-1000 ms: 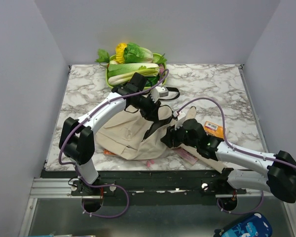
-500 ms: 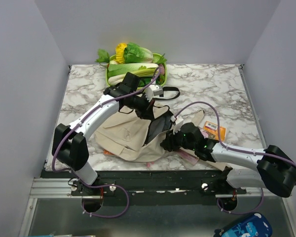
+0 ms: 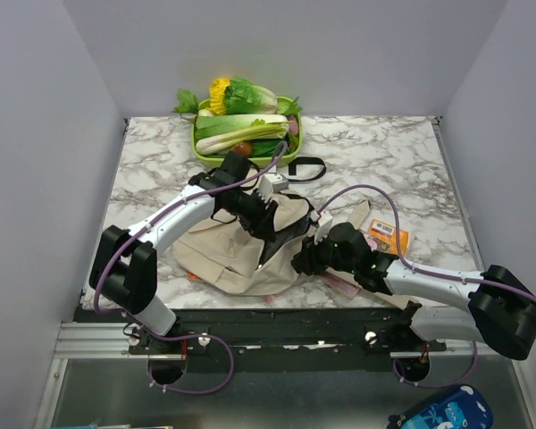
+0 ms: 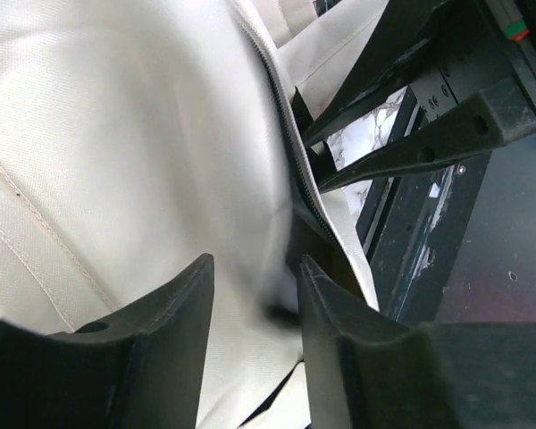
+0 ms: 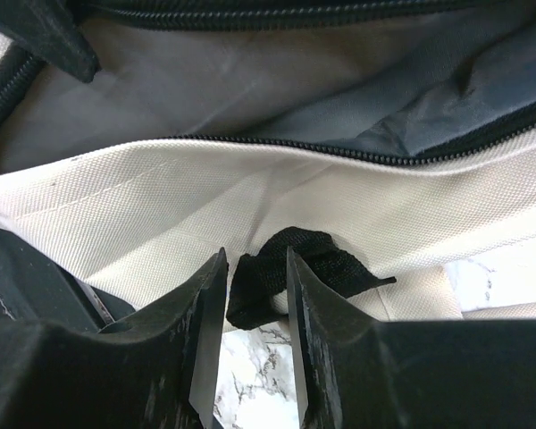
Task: Pack the student bag
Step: Unzip the student bag at the center of the board.
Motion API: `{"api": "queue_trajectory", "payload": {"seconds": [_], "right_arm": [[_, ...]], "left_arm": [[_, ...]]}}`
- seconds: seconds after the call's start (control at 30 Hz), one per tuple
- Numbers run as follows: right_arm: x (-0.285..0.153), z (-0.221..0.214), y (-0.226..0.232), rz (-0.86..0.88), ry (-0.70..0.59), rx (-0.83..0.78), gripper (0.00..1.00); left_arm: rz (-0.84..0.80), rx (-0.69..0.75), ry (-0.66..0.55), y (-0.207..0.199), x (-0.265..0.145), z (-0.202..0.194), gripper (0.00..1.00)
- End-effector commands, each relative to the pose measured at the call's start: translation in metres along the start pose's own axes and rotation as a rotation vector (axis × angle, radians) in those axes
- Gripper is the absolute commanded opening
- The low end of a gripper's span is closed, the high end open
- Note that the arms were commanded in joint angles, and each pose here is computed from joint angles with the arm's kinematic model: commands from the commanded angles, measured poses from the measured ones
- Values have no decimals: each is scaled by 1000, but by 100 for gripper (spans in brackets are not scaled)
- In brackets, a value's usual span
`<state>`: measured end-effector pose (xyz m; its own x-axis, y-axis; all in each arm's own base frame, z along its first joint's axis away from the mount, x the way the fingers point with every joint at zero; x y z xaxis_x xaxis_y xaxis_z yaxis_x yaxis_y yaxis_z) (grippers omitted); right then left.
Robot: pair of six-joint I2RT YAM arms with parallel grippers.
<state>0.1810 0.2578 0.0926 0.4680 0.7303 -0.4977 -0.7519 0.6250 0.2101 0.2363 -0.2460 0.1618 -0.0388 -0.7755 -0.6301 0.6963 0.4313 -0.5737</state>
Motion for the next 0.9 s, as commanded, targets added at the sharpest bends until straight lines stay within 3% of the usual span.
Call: {"api": "queue_trajectory", "payload": {"seconds": [0.0,0.2,0.27,0.37,0.4,0.47,0.57,0.67,0.87], "right_arm": [[-3,-9,3,24,43,-8,40],[-4,-8,4,25,41,-10,38],[-4,-8,3,23,40,-10,37],[-4,-8,3,21,40,-9,36],[-4,-8,3,20,38,-11,35],[-5,-7,4,23,36,-13,35],[-6,-3,5,29,26,-21,35],[-6,15,9,45,-2,-49,34],[5,59,22,108,-17,-101,33]], "left_arm": [[-23,40,-22,-10,-2,10,52],[-26,29,36,-6,8,3,56],[-27,34,48,-4,11,0,52],[-42,36,63,-5,11,-3,26],[-48,35,68,-6,10,-2,12],[-47,38,72,-7,10,-1,0],[-69,90,39,-20,-6,14,0],[-41,199,-74,-42,-37,47,0],[128,346,-338,-61,-147,99,0]]}}
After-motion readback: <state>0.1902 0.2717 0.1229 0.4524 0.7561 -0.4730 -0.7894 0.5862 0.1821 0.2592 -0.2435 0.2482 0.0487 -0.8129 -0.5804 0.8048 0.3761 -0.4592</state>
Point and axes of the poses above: each gripper's point midway between its finger pads, its own x axis out along the fingers, its own y axis along the line the jaws close on, z = x × y, the point moved 3 cm from there along -x, back along the fingers, and after that the axes turned 10 degrees about -x, right-handed, at the moved point
